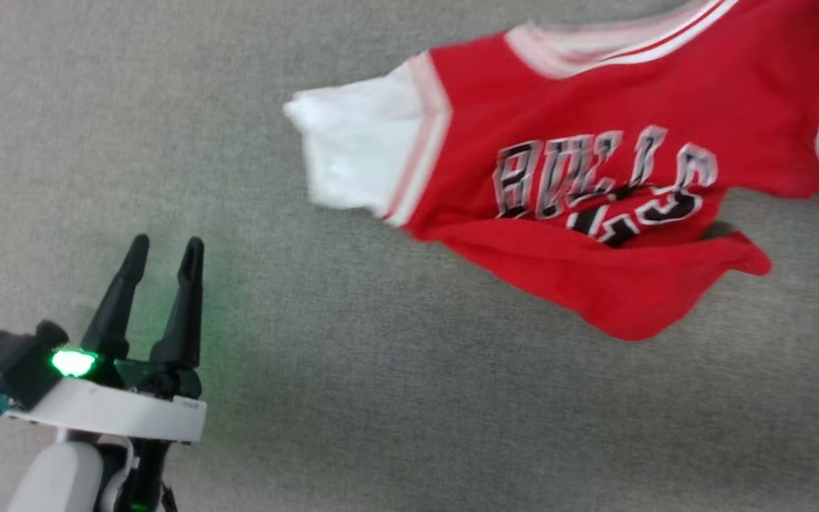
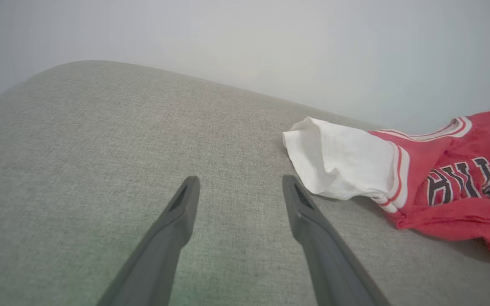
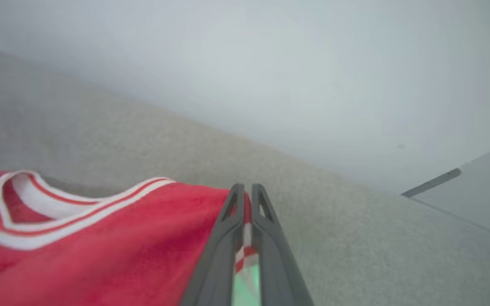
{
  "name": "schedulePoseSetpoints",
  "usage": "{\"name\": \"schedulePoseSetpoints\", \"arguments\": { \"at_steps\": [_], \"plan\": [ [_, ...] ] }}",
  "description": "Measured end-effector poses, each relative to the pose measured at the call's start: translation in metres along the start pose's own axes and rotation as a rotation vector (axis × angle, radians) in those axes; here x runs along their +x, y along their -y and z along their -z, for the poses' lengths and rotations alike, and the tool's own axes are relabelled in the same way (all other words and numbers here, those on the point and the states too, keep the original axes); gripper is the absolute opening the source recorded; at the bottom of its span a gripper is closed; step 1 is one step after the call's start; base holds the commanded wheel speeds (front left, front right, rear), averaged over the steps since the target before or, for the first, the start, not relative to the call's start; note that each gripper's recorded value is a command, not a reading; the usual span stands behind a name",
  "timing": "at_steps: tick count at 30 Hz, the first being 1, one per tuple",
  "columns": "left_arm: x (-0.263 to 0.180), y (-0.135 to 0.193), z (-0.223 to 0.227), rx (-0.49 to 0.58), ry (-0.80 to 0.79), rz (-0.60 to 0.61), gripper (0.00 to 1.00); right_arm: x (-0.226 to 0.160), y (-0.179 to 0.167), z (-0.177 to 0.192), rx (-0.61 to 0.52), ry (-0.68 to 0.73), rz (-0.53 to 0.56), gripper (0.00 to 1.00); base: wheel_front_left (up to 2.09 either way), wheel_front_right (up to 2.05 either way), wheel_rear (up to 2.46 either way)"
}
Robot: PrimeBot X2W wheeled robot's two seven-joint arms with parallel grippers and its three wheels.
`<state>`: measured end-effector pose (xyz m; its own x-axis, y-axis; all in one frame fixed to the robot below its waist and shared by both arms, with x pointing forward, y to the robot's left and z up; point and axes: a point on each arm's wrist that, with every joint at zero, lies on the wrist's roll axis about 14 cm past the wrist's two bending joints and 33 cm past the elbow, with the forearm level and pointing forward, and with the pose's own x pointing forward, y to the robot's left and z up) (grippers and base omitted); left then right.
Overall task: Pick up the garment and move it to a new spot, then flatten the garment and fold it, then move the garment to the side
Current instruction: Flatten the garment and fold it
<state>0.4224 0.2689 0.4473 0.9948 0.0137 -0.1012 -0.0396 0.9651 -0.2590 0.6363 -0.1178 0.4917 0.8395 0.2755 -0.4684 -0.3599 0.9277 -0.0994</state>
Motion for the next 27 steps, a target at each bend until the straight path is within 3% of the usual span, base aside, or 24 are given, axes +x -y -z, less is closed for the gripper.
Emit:
{"name": "schedulePoseSetpoints", "arguments": {
  "at_steps": [7,13,17,18,19,27],
  "plan": [
    [0.002,-0.004,0.007,-0.010,-0.022,-0.017,1.00,0.039,0.028,-0.026,0.052,0.118,0.164,0.00,0.00,0.00,0.00],
    [-0.004,-0.012,0.014,-0.011,-0.049,-0.049,1.00,0.071,0.031,0.027,0.036,-0.041,0.230,0.00,0.00,0.00,0.00],
    [-0.006,-0.017,0.017,-0.006,-0.062,-0.065,1.00,0.085,0.012,0.047,0.046,-0.076,0.198,0.00,0.00,0.00,0.00],
    [-0.004,-0.017,0.015,-0.003,-0.058,-0.064,1.00,0.086,0.010,0.046,0.044,-0.062,0.196,0.30,0.00,0.00,0.00],
    [-0.003,-0.017,0.014,-0.001,-0.054,-0.062,1.00,0.086,0.011,0.046,0.046,-0.052,0.199,0.97,0.00,0.00,0.00],
    [0.003,-0.023,-0.007,0.056,-0.013,-0.038,1.00,0.064,0.017,0.004,0.033,0.188,0.201,1.00,0.00,0.00,0.00]
  ]
}}
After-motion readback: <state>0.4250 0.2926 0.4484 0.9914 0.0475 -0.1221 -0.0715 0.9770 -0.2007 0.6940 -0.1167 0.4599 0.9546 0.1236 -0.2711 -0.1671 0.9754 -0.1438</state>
